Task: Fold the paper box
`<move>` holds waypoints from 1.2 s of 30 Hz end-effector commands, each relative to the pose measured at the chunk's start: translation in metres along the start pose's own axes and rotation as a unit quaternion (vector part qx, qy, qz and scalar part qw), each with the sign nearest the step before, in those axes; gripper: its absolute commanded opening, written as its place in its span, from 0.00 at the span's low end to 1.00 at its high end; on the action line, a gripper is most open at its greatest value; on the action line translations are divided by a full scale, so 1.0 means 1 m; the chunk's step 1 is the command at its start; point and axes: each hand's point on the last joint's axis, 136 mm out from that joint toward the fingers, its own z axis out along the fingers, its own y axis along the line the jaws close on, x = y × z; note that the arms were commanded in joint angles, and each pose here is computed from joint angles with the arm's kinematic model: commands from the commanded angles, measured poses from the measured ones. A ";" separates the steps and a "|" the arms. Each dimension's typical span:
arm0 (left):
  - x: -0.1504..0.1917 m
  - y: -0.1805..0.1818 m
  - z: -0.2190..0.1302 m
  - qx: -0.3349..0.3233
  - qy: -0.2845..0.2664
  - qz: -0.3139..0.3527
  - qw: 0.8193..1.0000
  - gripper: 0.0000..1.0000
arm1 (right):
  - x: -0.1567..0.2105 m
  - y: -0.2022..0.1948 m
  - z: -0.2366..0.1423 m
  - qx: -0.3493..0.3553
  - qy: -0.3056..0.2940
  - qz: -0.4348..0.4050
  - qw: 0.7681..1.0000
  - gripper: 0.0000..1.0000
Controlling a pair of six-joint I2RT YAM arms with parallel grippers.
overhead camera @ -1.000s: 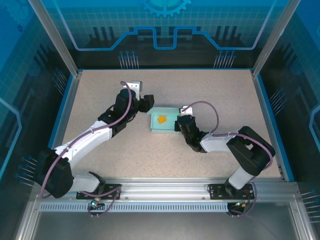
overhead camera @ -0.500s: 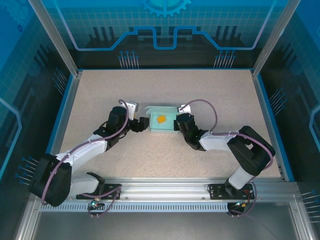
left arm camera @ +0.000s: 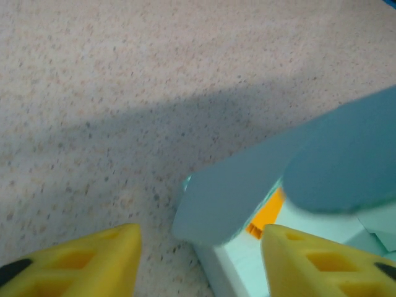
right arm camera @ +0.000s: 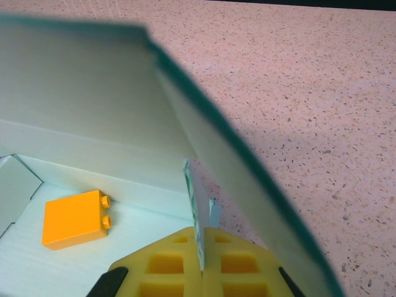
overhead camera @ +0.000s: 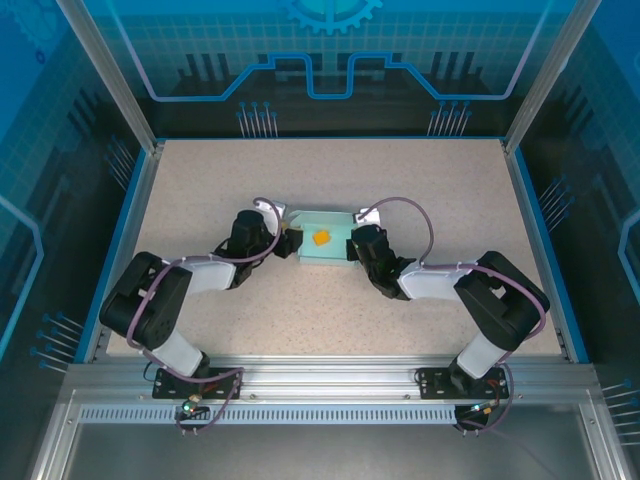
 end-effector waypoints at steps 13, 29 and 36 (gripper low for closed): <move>-0.038 -0.015 0.004 0.045 -0.050 0.011 0.998 0.21 | 0.004 0.004 0.003 -0.004 0.015 -0.008 1.000 0.02; -0.046 -0.019 0.007 -0.042 -0.045 -0.119 0.991 0.02 | -0.012 0.007 0.007 0.021 0.043 0.030 0.998 0.01; -0.043 -0.022 0.011 -0.101 -0.055 -0.139 0.984 0.00 | -0.024 0.008 0.011 0.037 0.047 0.051 0.997 0.01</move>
